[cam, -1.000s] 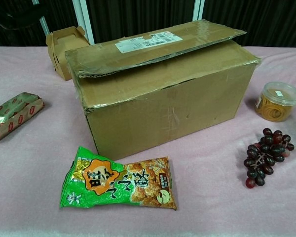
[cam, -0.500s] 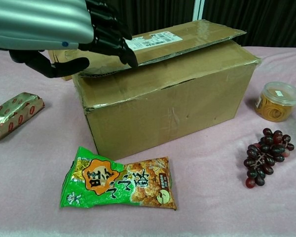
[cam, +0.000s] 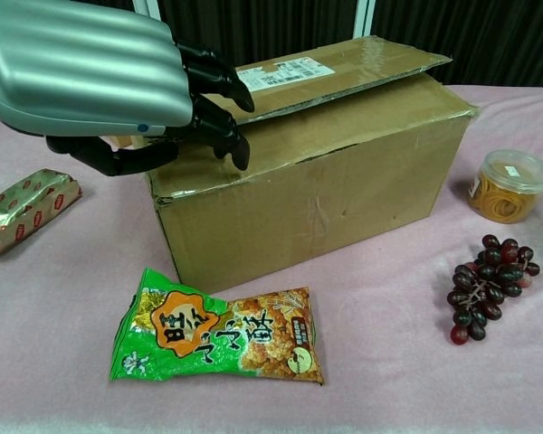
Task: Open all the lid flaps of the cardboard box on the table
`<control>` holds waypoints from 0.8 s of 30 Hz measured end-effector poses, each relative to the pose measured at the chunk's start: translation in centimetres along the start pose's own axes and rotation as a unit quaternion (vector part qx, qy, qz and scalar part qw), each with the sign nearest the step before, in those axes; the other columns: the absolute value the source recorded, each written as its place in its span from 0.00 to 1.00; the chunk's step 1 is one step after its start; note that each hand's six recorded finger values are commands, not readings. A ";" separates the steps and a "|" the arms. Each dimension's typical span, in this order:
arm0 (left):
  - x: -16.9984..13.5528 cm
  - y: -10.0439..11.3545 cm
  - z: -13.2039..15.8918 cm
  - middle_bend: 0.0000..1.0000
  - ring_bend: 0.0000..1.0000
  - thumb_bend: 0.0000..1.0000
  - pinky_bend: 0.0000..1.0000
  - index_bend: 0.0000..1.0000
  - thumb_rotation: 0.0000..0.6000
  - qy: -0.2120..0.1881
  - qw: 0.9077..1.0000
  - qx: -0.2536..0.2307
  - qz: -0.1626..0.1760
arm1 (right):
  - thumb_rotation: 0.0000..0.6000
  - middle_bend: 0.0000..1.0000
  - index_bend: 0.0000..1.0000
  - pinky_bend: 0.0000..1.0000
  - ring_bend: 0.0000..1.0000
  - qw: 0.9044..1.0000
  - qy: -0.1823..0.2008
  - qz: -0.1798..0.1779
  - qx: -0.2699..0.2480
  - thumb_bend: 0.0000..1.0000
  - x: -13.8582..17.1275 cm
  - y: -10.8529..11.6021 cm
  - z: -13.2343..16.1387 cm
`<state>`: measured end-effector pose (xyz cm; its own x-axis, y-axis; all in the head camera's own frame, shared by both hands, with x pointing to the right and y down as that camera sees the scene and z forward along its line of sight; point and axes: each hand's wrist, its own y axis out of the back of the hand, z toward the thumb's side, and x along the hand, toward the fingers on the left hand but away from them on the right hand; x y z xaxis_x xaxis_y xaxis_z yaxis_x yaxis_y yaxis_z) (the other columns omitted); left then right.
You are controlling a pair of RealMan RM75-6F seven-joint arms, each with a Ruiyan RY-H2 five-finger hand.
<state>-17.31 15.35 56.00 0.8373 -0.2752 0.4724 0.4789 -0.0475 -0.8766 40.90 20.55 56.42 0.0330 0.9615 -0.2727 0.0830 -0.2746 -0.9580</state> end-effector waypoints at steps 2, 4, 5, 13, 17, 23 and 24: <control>-0.1 0.0 -0.2 0.42 0.09 0.72 0.12 0.30 1.00 0.002 1.000 0.006 -0.001 | 1.00 0.00 0.00 0.22 0.00 1.000 0.000 0.000 0.000 0.21 0.0 0.0 0.0; -0.3 -0.1 -0.5 0.45 0.09 0.72 0.12 0.32 1.00 0.006 1.000 0.010 -0.002 | 1.00 0.00 0.00 0.22 0.00 1.000 0.001 0.000 0.000 0.21 0.0 0.0 0.0; -0.3 -0.1 -0.6 0.46 0.09 0.72 0.12 0.32 1.00 0.008 1.000 0.011 -0.003 | 1.00 0.00 0.00 0.22 0.00 1.000 0.001 0.000 0.001 0.21 0.0 0.0 0.0; -0.9 0.1 -1.7 0.47 0.09 0.72 0.12 0.33 1.00 0.023 0.999 0.031 -0.002 | 1.00 0.00 0.00 0.22 0.00 1.000 0.003 0.000 0.003 0.21 0.1 0.0 0.2; -1.3 0.9 -2.7 0.47 0.09 0.72 0.12 0.33 1.00 0.038 0.998 0.051 0.010 | 1.00 0.00 0.00 0.22 0.00 1.000 0.004 0.000 0.003 0.21 0.2 0.0 0.2; -2.6 2.0 -5.4 0.46 0.09 0.72 0.12 0.32 1.00 0.083 0.991 0.097 0.027 | 1.00 0.00 0.00 0.22 0.00 1.000 0.004 0.001 0.002 0.21 0.2 -0.1 0.3; -2.8 2.1 -6.0 0.45 0.09 0.72 0.12 0.31 1.00 0.093 0.990 0.103 0.028 | 1.00 0.00 0.00 0.22 0.00 1.000 0.005 0.001 0.002 0.21 0.2 -0.1 0.3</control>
<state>-20.27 10.31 52.30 0.8102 -0.4442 0.3825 0.4936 0.1649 -0.8539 40.63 20.75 56.42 0.0424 0.9608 -0.2741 0.0780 -0.2767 -0.9578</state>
